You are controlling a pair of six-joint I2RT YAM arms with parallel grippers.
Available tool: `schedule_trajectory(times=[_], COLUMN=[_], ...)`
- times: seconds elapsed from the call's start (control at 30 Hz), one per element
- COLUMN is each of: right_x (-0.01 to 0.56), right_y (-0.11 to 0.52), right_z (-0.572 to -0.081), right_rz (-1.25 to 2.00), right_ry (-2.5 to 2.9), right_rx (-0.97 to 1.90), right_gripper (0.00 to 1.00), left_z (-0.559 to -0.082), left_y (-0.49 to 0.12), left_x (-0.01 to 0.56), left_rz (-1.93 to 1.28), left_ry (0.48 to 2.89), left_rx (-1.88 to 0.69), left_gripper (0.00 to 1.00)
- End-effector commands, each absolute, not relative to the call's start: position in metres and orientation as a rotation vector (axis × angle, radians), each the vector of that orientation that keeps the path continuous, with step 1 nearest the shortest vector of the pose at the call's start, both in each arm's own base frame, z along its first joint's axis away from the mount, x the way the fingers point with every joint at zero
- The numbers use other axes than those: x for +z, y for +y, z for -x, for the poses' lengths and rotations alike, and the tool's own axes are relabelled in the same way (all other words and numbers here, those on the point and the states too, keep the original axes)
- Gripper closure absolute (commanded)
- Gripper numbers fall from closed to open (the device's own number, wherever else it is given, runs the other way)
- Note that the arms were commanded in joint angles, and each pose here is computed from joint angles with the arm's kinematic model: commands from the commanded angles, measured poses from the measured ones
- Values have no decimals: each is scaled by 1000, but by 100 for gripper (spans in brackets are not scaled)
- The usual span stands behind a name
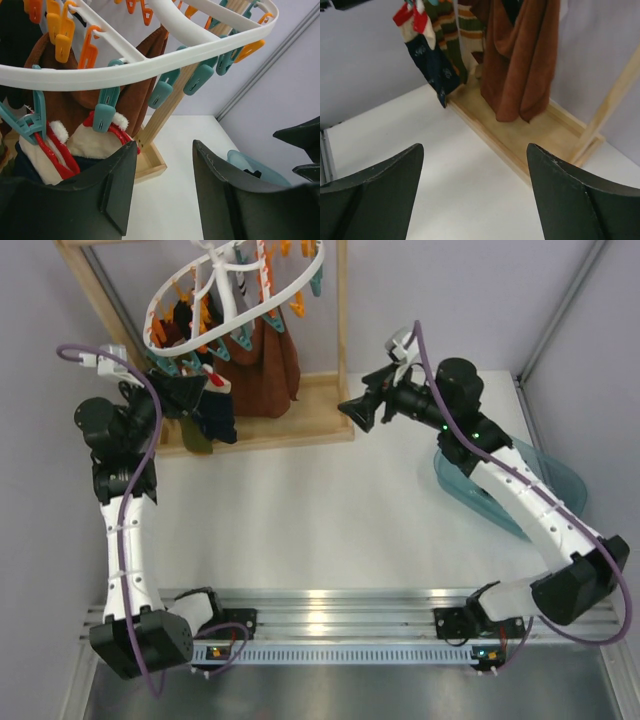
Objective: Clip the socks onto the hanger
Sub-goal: Open the clamp at the hanger.
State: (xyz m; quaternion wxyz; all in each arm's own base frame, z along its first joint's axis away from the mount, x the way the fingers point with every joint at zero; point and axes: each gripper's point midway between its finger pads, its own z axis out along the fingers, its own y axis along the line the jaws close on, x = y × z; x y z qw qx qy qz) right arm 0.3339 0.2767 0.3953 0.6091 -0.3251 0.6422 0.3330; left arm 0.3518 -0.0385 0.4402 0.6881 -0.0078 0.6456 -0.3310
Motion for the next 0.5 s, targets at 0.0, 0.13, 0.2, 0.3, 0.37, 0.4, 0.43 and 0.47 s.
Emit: schedule_trajectory(times=[0.0,0.13,0.2,0.3,0.37,0.4,0.43,0.47], right_x=[453,470,471,481,465,460,464,464], right_y=[318,369,404,431,450,463,468,475], right_z=[-332,-342,-339,-341,-357,-366,-369,-370], right_rz=[784,774,791,748,712,704,677,675], right_ry=[1246,1131,1087,1004,1019,1019,1011,1003], right_rx=[756,682,687,645,608,613,636,656], right_gripper=[19,43,47,53,56,56,57,57], left_z=[-342,-342,-337,-327,-322,-320,-319,-316], left_y=[-48,-47,-47,-48,-48,-48,-47,-47], left_x=[485,487,492,497,500,498,498,500], left_rz=[-85,-29,-2,49,88,100,114,120], left_ry=[1277,1276,1263,1244,1235,1243,1248,1245], left_rx=[-736,-778,-793,-829,-852,-859,-859,-855], left_gripper=[47,47,45,38,36,35,35,35])
